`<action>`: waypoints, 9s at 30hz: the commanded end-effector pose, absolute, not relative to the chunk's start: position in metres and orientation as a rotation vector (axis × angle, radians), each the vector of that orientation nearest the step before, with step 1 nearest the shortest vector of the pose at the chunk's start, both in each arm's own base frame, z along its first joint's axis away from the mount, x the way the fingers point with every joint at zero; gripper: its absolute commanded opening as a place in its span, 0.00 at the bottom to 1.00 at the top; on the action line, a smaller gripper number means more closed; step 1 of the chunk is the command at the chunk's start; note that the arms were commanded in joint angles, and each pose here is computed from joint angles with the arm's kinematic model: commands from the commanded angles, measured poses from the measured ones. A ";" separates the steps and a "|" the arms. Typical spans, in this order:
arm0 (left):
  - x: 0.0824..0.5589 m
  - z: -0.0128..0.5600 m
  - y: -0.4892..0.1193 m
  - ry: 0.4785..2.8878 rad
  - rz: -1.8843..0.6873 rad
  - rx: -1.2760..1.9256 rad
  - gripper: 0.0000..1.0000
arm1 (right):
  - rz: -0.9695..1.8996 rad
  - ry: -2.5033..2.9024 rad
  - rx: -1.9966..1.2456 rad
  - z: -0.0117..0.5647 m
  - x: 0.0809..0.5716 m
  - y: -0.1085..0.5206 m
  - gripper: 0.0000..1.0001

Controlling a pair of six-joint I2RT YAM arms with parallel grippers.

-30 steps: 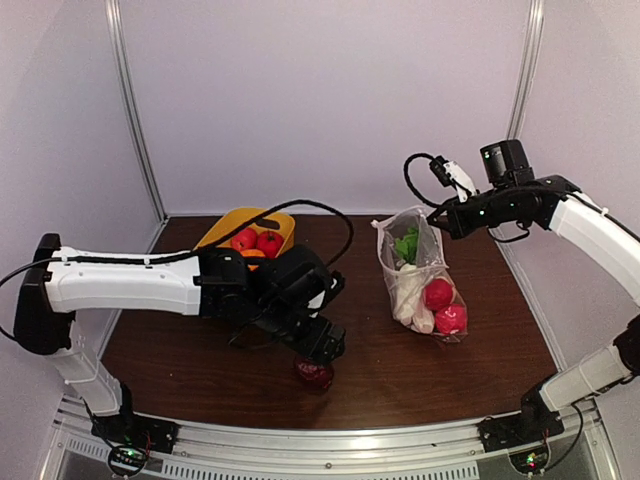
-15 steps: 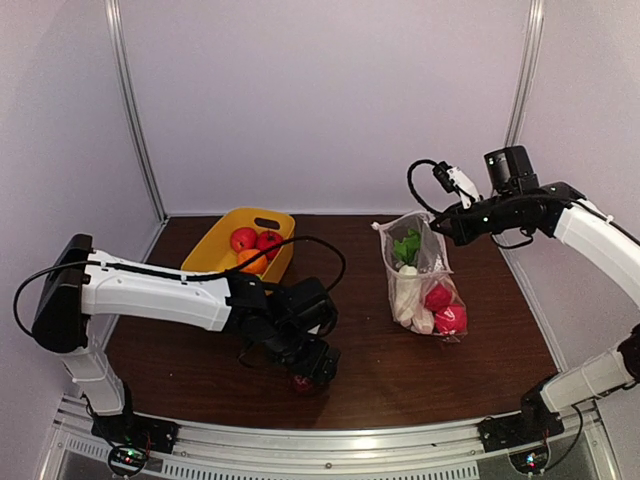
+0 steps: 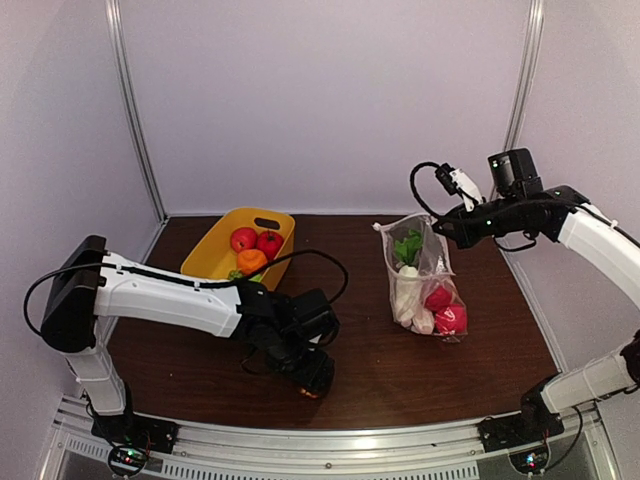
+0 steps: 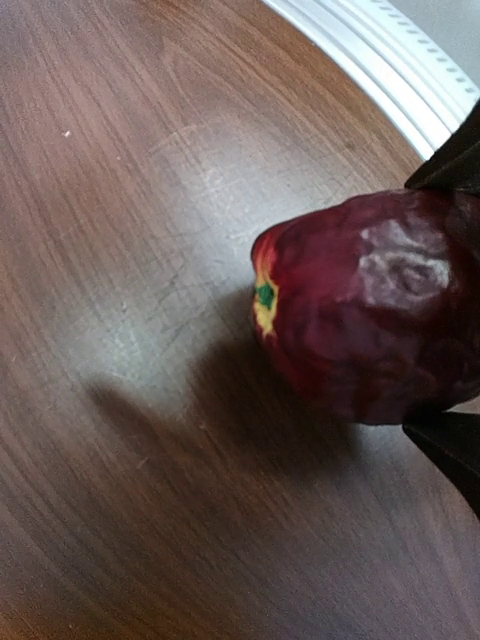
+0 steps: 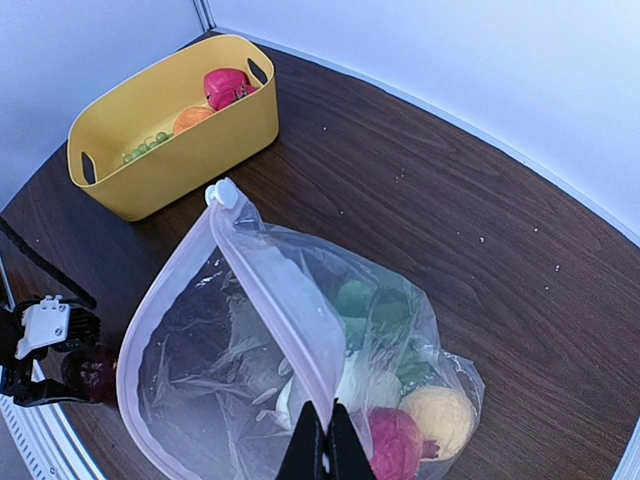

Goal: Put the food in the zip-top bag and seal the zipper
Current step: Pick up the fake fruit at the center of the board, then place the fake fruit in the zipper food storage bag, then pick up the fake fruit from the bin, then place the fake fruit in the zipper food storage bag.

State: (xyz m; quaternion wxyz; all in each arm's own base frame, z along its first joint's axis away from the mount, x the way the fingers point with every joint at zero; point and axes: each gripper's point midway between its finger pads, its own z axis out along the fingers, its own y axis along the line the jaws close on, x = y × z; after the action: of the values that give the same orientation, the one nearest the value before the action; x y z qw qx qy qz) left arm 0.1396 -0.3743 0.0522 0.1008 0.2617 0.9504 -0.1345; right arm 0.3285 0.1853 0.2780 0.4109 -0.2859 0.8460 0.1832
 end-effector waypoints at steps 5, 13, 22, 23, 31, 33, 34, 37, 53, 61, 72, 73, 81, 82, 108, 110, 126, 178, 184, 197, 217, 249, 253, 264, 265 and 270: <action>0.150 0.139 -0.410 2.566 -0.636 0.894 0.53 | 0.427 2.104 -0.710 0.288 0.325 0.178 0.00; 0.194 0.289 -0.460 2.019 -0.812 0.827 0.49 | 0.420 2.125 -0.724 0.296 0.324 0.178 0.00; 0.222 0.349 -0.537 1.782 -0.937 0.787 0.46 | 0.466 2.165 -0.748 0.315 0.320 0.183 0.00; 0.227 0.350 -0.541 1.775 -0.926 0.768 0.46 | 0.470 2.165 -0.748 0.317 0.319 0.183 0.00; 0.287 0.310 -0.548 1.839 -0.891 0.586 0.43 | 0.493 2.163 -0.730 0.326 0.316 0.184 0.00; 0.296 0.298 -0.554 1.859 -0.892 0.585 0.42 | 0.507 2.166 -0.733 0.325 0.315 0.185 0.00; 0.299 0.291 -0.558 1.874 -0.884 0.590 0.42 | 0.516 2.167 -0.733 0.325 0.315 0.186 0.00; 0.304 0.269 -0.571 1.922 -0.861 0.635 0.43 | 0.547 2.157 -0.742 0.329 0.314 0.190 0.00; 0.274 0.290 -0.594 1.904 -1.035 0.837 0.89 | 0.558 2.113 -0.721 0.344 0.328 0.192 0.00; 0.261 0.354 -0.570 1.748 -1.066 0.843 0.93 | 0.529 2.113 -0.682 0.344 0.332 0.177 0.00; 0.292 0.352 -0.436 1.879 -0.675 0.744 0.91 | 0.217 2.088 -0.542 0.363 0.372 0.122 0.00; 0.301 0.337 -0.417 1.940 -0.621 0.715 0.91 | 0.207 2.089 -0.525 0.365 0.376 0.117 0.00; 0.339 0.236 -0.284 2.310 -0.255 0.610 0.88 | 0.358 2.062 -0.554 0.351 0.372 0.132 0.00; 0.342 0.228 -0.272 2.338 -0.226 0.592 0.88 | 0.398 2.074 -0.573 0.343 0.370 0.138 0.00; 0.363 0.094 -0.204 2.704 -0.082 0.606 0.85 | 0.474 2.127 -0.589 0.302 0.349 0.142 0.00; 0.362 0.089 -0.205 2.717 -0.088 0.614 0.85 | 0.477 2.129 -0.588 0.299 0.349 0.143 0.00; 0.385 0.103 -0.219 2.692 -0.289 0.547 0.82 | 0.476 2.125 -0.584 0.296 0.348 0.142 0.00; 0.490 0.048 -0.212 2.762 -0.210 0.313 0.86 | 0.472 2.105 -0.580 0.299 0.343 0.141 0.00; 0.491 0.047 -0.210 2.762 -0.201 0.315 0.82 | 0.467 2.102 -0.578 0.299 0.341 0.140 0.00; 0.486 0.106 -0.204 2.659 -0.199 0.310 0.63 | 0.455 2.095 -0.574 0.301 0.340 0.138 0.00; 0.375 0.318 -0.361 2.087 -0.808 0.630 0.59 | 0.480 2.125 -0.603 0.317 0.342 0.144 0.00; 0.299 0.266 -0.558 2.104 -1.225 0.454 0.48 | 0.780 2.115 -0.740 0.337 0.307 0.207 0.00; 0.313 0.249 -0.559 2.160 -1.181 0.376 0.50 | 0.817 2.125 -0.763 0.331 0.301 0.211 0.00; 0.303 0.289 -0.566 2.034 -1.185 0.569 0.90 | 0.844 2.115 -0.785 0.338 0.299 0.216 0.00; 0.302 0.294 -0.561 2.021 -1.167 0.577 0.91 | 0.844 2.114 -0.786 0.339 0.299 0.216 0.00; 0.293 0.332 -0.542 1.919 -1.150 0.623 0.98 | 0.844 2.111 -0.782 0.342 0.303 0.216 0.00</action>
State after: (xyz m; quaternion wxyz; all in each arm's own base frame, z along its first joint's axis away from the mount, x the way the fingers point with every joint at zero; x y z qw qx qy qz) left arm 0.2993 -0.5623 0.2615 0.3335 0.2224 0.8047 -0.4379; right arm 0.3040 0.2107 0.3206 0.3422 -0.2944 0.8360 0.3119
